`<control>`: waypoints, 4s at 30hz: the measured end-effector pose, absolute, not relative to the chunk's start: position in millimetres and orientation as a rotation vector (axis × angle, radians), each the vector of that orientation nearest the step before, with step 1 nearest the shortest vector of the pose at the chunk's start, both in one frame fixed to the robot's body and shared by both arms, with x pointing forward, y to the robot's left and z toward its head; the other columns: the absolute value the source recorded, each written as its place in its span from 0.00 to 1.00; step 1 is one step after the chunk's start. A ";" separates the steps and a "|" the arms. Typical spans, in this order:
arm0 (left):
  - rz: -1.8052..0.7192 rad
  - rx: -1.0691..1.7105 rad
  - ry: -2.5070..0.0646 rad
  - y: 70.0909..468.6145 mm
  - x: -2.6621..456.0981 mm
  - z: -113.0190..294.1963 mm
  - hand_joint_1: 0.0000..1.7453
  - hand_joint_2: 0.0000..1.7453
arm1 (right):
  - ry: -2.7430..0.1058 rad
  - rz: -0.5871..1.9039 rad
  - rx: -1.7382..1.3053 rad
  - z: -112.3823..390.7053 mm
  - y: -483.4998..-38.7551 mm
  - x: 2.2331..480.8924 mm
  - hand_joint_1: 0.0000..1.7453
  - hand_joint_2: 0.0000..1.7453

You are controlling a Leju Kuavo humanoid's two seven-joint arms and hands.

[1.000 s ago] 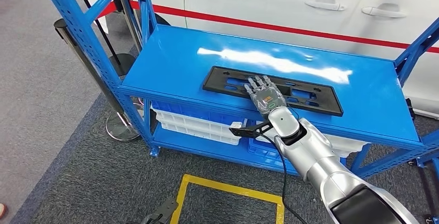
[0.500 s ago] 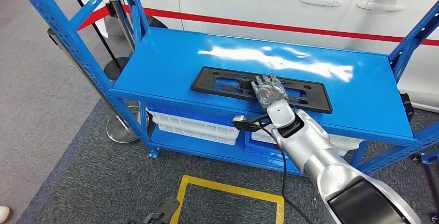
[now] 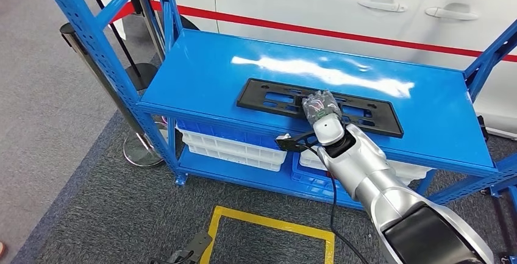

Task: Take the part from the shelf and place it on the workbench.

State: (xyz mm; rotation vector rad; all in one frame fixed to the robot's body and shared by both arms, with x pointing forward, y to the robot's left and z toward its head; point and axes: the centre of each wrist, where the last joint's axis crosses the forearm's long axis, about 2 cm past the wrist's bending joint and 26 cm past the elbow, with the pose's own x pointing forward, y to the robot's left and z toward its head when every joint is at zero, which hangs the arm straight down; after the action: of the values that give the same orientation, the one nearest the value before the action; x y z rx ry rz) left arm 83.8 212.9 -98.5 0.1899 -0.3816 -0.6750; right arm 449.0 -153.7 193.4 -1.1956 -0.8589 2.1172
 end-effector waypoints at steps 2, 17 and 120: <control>-0.672 0.190 -0.386 212.7 84.0 -98.5 0.00 0.00 | -0.867 2.123 -1.191 195.2 -151.9 449.4 0.97 1.00; -0.648 0.185 -0.418 211.7 86.2 -97.8 0.00 0.00 | -0.928 2.153 -1.162 202.7 -138.8 448.9 0.99 1.00; -0.439 0.220 -0.352 227.9 63.2 -103.9 0.00 1.00 | -2.283 0.327 0.835 212.0 -177.1 307.6 1.00 1.00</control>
State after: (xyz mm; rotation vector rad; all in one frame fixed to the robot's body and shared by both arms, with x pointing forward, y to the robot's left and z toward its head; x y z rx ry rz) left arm 63.2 227.9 -103.9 0.2203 -0.3516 -0.4391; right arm 307.6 -177.1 212.0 0.8352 -2.2827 0.3267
